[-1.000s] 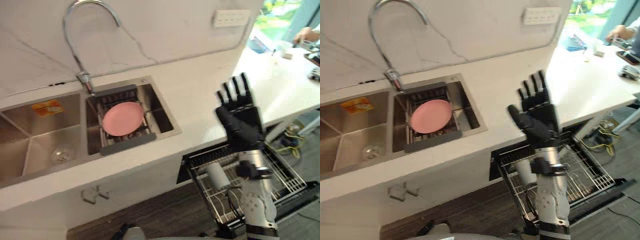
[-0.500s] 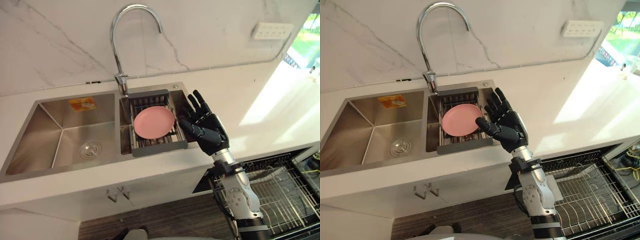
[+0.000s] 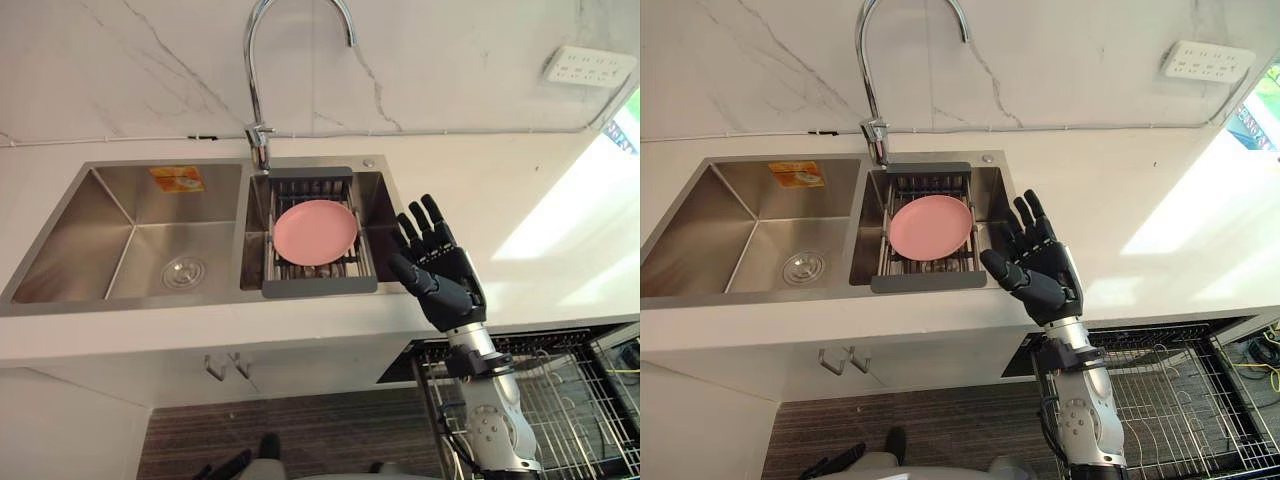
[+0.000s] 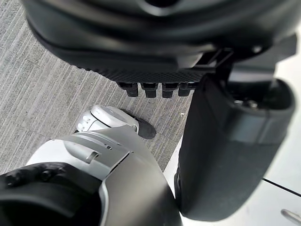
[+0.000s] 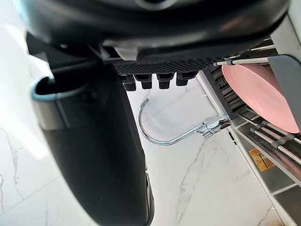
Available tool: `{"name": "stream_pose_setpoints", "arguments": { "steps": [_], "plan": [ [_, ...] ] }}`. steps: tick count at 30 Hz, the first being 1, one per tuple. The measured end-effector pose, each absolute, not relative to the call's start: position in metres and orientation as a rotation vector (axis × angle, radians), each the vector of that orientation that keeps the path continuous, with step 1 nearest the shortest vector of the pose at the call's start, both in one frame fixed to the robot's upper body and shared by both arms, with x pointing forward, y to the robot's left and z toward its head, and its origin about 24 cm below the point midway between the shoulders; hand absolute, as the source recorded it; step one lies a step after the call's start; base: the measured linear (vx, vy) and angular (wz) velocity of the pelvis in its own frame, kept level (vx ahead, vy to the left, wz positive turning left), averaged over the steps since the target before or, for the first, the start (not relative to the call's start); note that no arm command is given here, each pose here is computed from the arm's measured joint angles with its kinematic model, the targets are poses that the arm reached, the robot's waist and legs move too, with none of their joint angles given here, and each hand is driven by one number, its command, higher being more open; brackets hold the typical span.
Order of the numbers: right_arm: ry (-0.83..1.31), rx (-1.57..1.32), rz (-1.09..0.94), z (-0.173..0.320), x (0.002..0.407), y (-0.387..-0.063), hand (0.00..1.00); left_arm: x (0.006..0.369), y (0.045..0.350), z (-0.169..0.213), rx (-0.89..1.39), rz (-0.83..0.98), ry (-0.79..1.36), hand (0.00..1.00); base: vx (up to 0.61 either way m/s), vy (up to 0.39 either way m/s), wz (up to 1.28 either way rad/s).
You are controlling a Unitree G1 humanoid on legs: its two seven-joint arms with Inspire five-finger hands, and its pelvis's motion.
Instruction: Walk over to the sink, pick up the cup, carry it to the dishwasher, place the cup inside the dishwasher, then close the dishwasher door
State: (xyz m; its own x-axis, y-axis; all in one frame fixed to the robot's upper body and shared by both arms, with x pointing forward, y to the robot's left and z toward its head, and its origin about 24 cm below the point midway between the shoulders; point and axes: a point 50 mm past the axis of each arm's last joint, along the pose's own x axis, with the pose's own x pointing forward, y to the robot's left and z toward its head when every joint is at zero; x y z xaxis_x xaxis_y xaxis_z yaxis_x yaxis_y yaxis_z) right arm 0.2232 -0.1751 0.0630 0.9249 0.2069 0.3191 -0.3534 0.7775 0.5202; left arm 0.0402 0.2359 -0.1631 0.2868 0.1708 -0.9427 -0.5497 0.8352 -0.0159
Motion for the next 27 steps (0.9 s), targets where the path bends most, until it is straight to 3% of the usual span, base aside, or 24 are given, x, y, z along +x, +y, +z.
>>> {"name": "stream_pose_setpoints", "arguments": {
  "steps": [9,16,23,27],
  "plan": [
    [-0.277,0.639,0.235,0.079,0.243,-0.158,1.0,0.045,0.225,-0.164,-0.507,0.553,1.133,1.0,-0.04,-0.023,0.27],
    [-0.276,0.542,0.021,0.087,0.266,-0.159,1.0,0.042,0.223,-0.164,-0.57,0.573,1.115,1.0,-0.03,-0.022,0.05],
    [-0.359,0.425,-0.297,0.094,0.259,-0.212,1.0,0.043,0.217,-0.167,-0.527,0.499,1.194,1.0,0.15,0.078,-0.11],
    [-0.364,0.424,-0.37,0.092,0.254,-0.226,1.0,0.041,0.228,-0.166,-0.45,0.466,1.235,1.0,0.15,0.114,0.04]
  ]
}}
